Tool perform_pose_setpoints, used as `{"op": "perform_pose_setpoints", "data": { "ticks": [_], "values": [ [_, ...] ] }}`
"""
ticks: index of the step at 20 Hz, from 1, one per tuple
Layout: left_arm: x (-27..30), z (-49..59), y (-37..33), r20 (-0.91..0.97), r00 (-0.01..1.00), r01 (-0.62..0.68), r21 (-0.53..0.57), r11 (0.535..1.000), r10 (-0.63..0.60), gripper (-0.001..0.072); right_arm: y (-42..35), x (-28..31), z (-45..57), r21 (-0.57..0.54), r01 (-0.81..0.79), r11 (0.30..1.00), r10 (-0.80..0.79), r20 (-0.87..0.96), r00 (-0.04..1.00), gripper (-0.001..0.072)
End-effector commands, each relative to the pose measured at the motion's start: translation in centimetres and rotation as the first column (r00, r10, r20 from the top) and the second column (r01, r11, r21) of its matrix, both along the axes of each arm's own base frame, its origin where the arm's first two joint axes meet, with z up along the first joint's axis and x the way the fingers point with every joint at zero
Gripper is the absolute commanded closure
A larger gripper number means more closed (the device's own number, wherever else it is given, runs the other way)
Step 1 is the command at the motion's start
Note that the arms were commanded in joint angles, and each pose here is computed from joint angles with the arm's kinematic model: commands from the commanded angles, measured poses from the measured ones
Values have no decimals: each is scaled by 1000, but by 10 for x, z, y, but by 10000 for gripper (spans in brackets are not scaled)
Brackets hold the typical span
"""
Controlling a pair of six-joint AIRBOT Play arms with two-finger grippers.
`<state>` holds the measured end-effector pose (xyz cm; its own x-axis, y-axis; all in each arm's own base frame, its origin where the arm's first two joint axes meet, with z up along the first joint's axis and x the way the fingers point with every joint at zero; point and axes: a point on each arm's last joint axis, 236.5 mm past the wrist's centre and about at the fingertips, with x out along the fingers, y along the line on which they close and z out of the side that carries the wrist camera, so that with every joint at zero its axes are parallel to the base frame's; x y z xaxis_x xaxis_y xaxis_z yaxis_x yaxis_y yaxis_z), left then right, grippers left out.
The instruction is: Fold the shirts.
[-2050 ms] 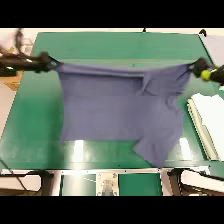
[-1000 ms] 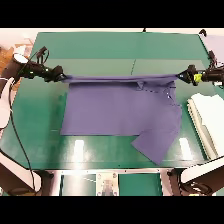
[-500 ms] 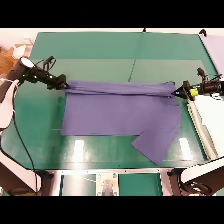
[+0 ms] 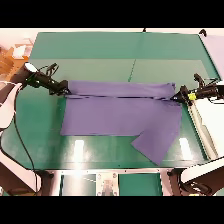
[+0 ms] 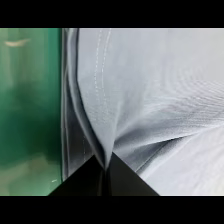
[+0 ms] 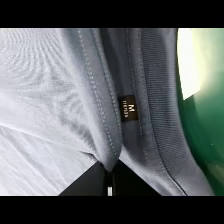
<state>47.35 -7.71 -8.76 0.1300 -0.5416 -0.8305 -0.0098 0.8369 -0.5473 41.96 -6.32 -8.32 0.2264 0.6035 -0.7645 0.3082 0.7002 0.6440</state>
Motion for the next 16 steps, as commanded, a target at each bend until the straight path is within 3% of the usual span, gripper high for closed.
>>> {"op": "perform_pose_setpoints", "data": {
  "ticks": [1, 2, 3, 7, 10, 13, 16],
  "values": [
    [-9, -5, -4, -38, 999, -7, -20, 1000, 6, 662, 0, 0, -1, 5, 25, 1000, -24, -18, 1000, 599],
    [-11, -2, -5, -45, 999, 4, -24, 1000, -5, 381, 1, -1, 3, 14, 13, 1000, -13, -22, 1000, 368],
    [-11, 7, 0, -52, 999, 2, -29, 1000, -4, 214, 2, -2, 12, 24, -6, 1000, 7, -22, 1000, 331],
    [-30, 59, 41, -180, 983, -45, -79, 996, 30, 223, -15, -3, 76, -8, 7, 1000, -7, 59, 998, 337],
    [-61, 94, 70, -189, 978, -110, -80, 991, 93, 224, -27, -39, 108, -45, 93, 995, -88, 115, 990, 337],
    [-122, 97, 84, -155, 965, -214, 4, 977, 212, 223, -29, -98, 103, -73, 243, 967, -232, 140, 963, 337],
    [-191, 69, 68, -117, 935, -330, 69, 942, 336, 224, -21, -123, 87, -65, 450, 891, -425, 232, 875, 336]
  ]
}}
